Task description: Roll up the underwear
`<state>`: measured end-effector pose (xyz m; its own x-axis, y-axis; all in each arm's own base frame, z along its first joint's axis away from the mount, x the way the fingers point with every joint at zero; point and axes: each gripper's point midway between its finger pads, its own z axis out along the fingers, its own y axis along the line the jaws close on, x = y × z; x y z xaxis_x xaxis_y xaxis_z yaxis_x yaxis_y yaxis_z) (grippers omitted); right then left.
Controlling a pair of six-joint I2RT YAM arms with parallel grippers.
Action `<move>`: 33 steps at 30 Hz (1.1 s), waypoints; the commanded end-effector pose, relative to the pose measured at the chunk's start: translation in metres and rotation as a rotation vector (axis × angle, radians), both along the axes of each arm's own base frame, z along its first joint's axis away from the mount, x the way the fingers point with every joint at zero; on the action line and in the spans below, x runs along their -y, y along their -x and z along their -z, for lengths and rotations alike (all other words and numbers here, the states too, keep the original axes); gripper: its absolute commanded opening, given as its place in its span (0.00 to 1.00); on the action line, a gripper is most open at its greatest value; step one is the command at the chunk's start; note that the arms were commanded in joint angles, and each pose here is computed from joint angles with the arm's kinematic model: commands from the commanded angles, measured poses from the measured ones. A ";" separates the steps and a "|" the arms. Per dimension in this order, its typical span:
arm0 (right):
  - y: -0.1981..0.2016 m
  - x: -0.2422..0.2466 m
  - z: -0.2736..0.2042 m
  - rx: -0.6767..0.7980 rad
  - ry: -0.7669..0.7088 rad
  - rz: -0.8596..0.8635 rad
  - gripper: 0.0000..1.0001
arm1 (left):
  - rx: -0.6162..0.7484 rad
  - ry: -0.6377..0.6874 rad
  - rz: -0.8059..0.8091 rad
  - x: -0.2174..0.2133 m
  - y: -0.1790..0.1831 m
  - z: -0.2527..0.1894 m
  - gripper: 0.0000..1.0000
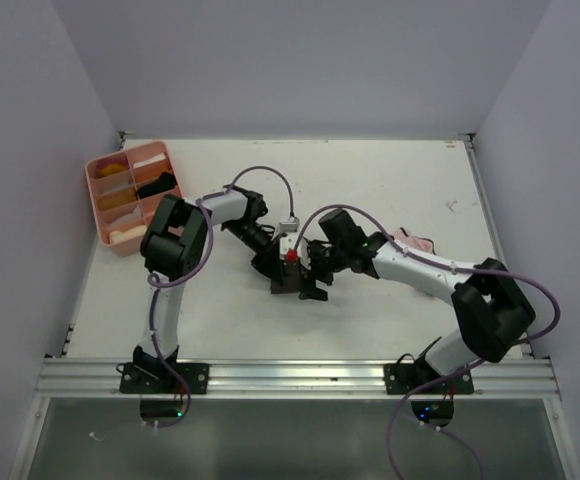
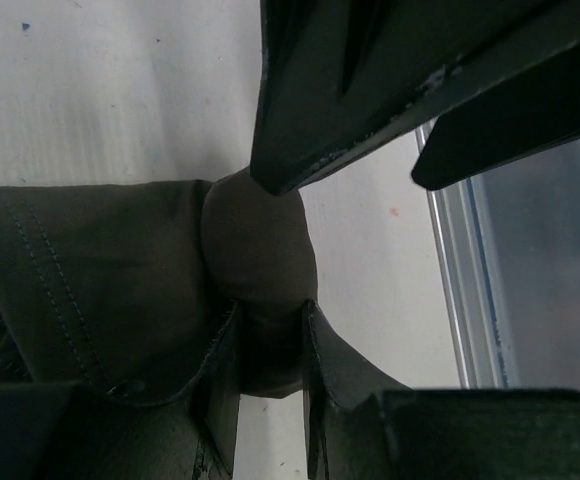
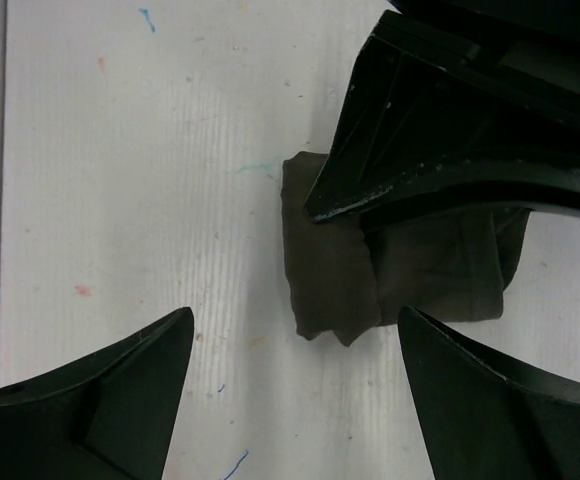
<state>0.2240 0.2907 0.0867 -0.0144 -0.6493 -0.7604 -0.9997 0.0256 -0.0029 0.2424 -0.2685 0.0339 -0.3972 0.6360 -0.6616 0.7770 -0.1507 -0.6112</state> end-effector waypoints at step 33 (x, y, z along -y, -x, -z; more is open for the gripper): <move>0.032 -0.031 0.084 -0.072 0.103 -0.217 0.00 | 0.037 -0.197 -0.106 -0.019 -0.026 0.029 0.33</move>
